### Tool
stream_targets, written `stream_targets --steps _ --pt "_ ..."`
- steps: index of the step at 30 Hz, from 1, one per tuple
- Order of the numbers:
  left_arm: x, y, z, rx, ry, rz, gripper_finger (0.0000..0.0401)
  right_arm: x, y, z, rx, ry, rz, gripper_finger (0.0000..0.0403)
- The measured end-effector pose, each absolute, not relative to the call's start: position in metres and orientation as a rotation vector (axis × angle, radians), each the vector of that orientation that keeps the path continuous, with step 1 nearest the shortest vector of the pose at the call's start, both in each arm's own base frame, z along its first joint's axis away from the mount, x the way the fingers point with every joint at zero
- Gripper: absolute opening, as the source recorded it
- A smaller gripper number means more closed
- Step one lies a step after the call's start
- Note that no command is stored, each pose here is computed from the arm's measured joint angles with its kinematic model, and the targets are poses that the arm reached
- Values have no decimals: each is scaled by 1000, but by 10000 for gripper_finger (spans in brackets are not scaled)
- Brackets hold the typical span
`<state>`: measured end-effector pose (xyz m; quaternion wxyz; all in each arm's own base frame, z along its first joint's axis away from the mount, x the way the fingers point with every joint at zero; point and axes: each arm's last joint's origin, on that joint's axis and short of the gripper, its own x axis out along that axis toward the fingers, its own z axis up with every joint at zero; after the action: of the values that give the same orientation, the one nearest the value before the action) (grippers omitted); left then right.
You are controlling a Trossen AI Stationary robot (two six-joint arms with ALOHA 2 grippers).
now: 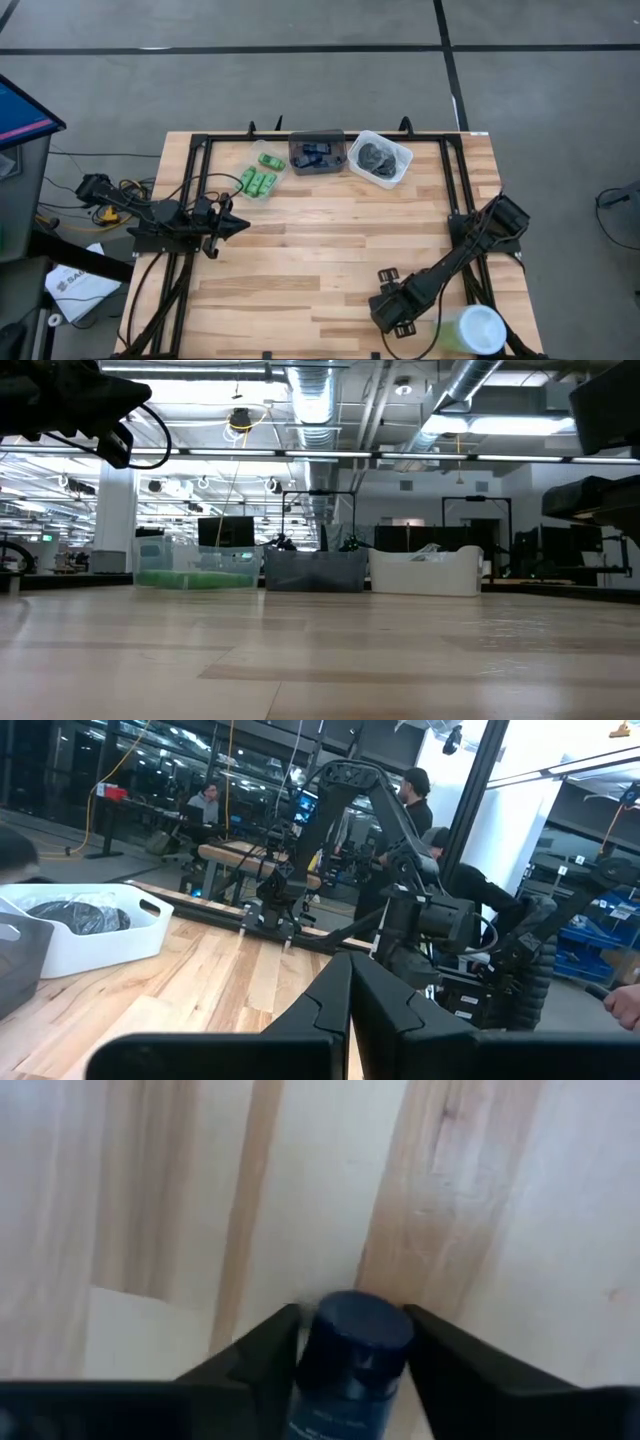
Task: Pick & Place Travel size toiletries
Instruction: Put the blue shave cream into the black bin
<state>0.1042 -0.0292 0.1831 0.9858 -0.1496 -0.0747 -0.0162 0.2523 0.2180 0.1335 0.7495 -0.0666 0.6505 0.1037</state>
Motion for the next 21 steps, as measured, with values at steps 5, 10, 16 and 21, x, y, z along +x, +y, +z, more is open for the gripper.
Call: stream_targets --steps 5,10,16,21 --pt "104 -29 183 -301 -151 -33 0 256 217 136 -129 1431 214 117" --pt "104 -29 183 -301 -151 -33 0 268 213 144 -56 1421 174 117" --pt "104 -29 183 -302 -153 -33 0 296 203 165 -16 1352 182 117" --pt "104 -29 184 -303 -156 -33 0 331 181 194 21 1266 260 117"
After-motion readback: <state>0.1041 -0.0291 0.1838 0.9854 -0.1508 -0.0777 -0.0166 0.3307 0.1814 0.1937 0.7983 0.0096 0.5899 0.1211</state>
